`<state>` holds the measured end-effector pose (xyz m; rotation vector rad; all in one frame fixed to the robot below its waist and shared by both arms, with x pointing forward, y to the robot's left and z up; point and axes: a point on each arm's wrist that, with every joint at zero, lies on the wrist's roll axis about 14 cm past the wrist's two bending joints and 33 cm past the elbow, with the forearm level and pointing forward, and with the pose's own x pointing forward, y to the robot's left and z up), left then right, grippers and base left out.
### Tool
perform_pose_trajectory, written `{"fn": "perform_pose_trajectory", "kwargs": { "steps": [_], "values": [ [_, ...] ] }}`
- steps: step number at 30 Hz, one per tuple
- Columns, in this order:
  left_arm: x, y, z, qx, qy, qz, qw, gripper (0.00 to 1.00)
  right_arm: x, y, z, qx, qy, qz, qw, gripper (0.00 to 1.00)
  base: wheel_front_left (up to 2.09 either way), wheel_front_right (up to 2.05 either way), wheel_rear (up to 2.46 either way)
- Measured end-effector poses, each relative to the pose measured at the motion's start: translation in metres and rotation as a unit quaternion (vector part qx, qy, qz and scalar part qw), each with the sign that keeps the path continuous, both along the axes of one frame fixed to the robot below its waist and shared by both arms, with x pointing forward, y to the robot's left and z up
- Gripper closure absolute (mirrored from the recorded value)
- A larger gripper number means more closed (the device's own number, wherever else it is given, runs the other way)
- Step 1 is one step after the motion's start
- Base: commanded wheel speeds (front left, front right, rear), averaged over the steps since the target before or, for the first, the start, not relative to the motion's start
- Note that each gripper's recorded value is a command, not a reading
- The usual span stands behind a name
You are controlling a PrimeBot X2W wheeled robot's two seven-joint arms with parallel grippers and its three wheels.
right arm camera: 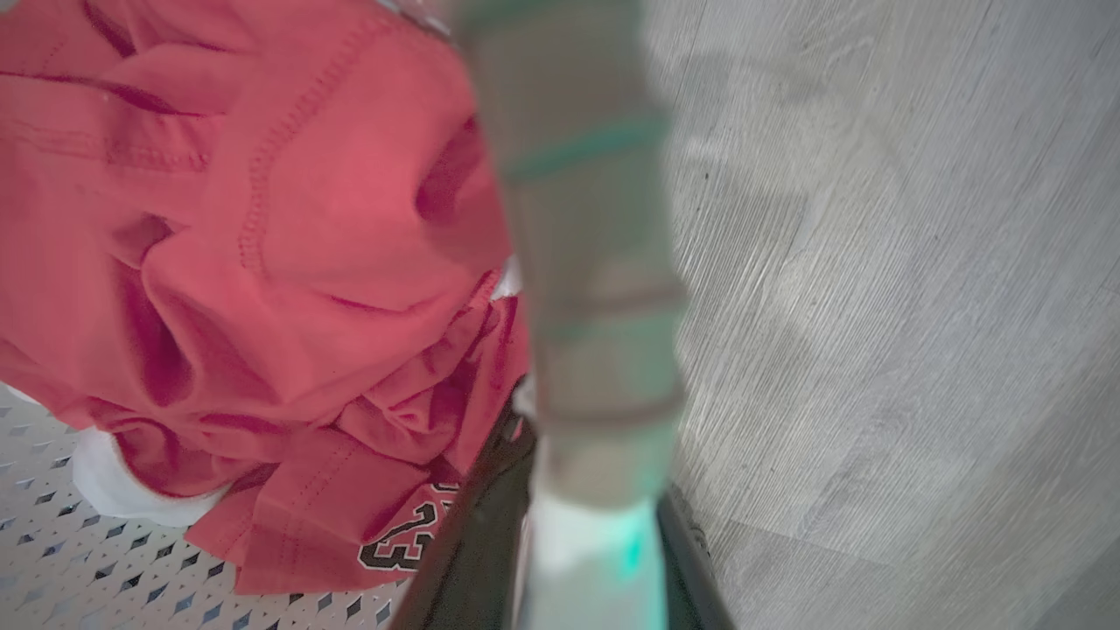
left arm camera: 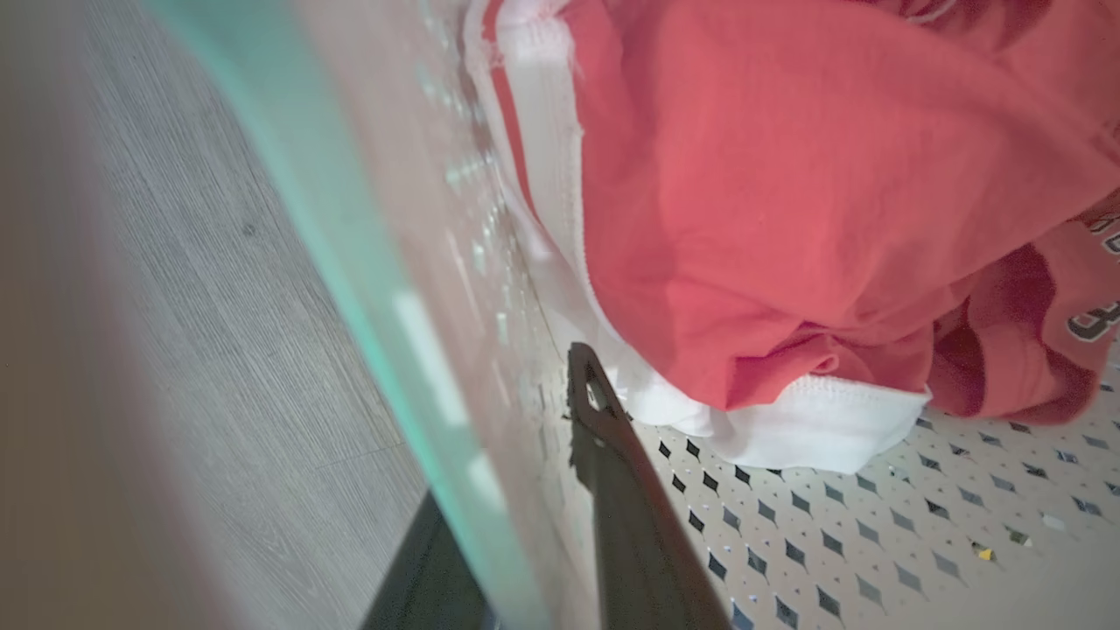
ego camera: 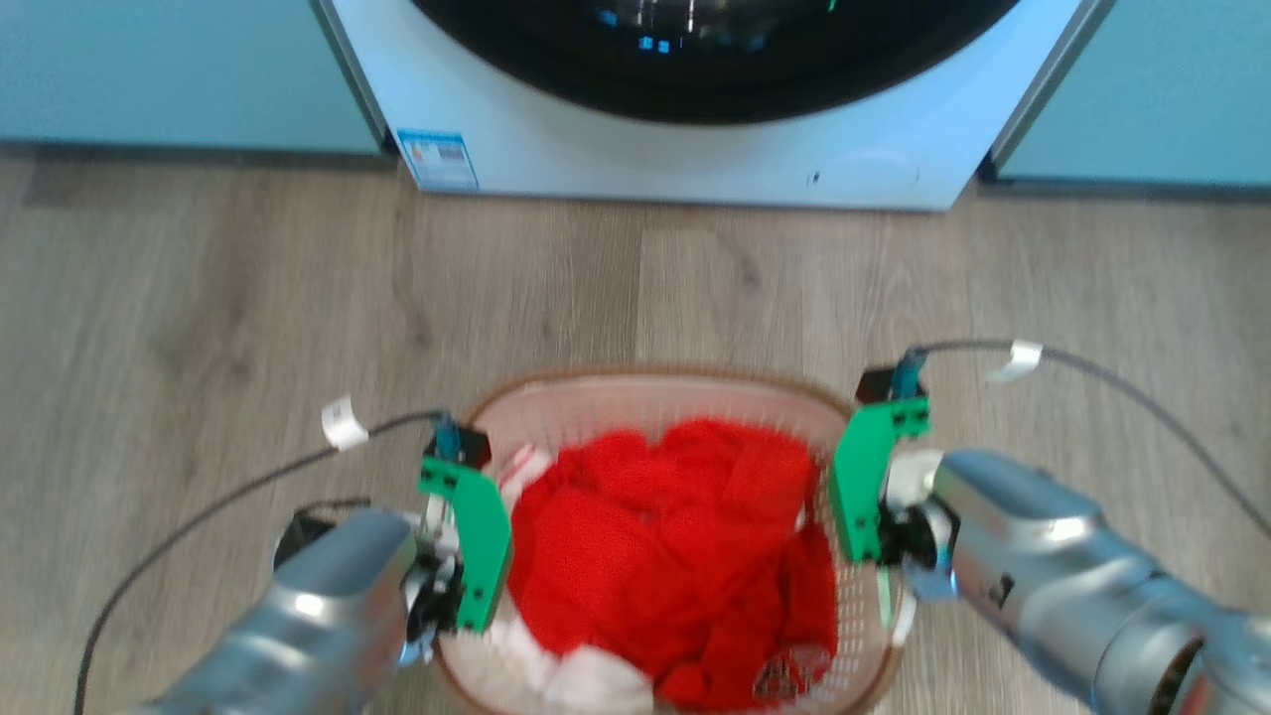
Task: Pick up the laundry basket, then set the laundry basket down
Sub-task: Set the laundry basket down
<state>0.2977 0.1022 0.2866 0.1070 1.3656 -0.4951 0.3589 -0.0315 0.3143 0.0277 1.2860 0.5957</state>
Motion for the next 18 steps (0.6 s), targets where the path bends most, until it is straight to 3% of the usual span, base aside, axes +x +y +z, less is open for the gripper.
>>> {"fn": "perform_pose_trajectory", "kwargs": {
  "steps": [6,18],
  "values": [
    [0.033,-0.003,-0.015,-0.007,-0.015,0.012,1.0,1.0,0.035,-0.001,-0.018,0.008,-0.02,-0.01,1.0,1.0,0.0,0.0,0.0],
    [0.085,-0.005,-0.079,-0.018,-0.045,0.027,0.998,1.0,0.094,-0.002,-0.092,0.017,-0.053,-0.033,0.998,1.0,0.0,0.0,0.0]
  ]
}}
